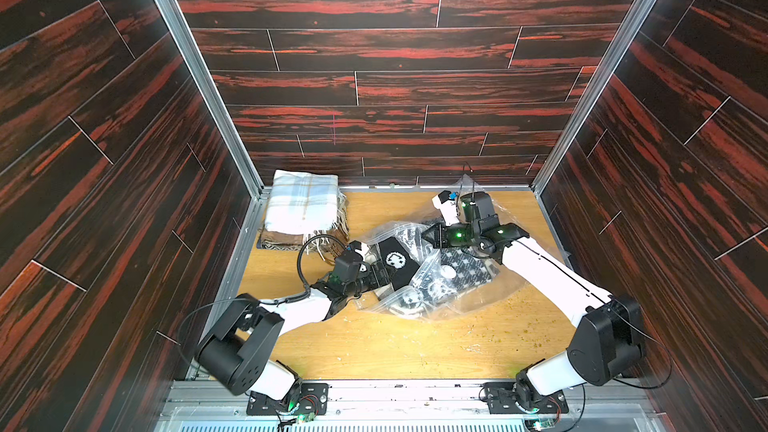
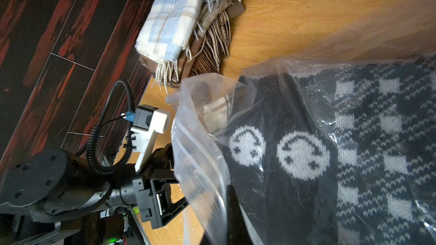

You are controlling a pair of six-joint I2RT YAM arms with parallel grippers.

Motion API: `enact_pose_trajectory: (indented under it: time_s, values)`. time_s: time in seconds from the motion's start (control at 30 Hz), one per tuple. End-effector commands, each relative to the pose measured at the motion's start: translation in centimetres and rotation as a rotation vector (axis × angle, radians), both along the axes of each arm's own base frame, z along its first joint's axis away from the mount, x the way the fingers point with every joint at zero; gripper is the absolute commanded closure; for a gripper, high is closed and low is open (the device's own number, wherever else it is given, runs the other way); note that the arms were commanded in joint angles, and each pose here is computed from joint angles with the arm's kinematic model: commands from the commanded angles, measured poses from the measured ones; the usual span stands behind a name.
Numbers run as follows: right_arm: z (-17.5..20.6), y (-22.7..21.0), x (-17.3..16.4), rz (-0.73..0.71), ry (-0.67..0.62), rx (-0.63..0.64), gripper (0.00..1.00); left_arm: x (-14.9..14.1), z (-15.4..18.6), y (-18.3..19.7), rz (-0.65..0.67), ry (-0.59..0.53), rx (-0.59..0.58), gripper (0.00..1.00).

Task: Take the scarf out of the vacuum bag
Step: Take out the scarf from the vacuum bag.

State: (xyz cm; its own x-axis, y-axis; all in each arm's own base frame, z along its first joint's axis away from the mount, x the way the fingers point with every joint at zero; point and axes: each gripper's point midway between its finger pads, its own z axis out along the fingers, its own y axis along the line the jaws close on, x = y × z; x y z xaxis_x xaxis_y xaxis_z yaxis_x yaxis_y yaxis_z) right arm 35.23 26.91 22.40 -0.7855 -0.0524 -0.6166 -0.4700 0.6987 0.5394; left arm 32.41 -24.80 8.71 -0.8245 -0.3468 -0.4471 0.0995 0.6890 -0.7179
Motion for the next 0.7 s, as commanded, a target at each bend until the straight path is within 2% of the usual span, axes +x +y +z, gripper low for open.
enact_pose_trajectory:
  time_s: [0.0, 0.47, 0.67]
  values:
    - [0.8, 0.5, 0.5, 0.003, -0.021, 0.014, 1.00, 0.9, 0.7, -1.3, -0.021, -0.021, -0.035, 0.12]
    - [-0.2, 0.4, 0.5, -0.002, -0.008, 0.004, 1.00, 2.2, -1.3, -3.0, -0.042, 0.025, -0.036, 0.19]
    - [-2.1, -1.1, -0.4, -0.048, 0.006, -0.044, 1.00, 2.4, 0.0, -4.3, -0.081, 0.013, -0.068, 0.43]
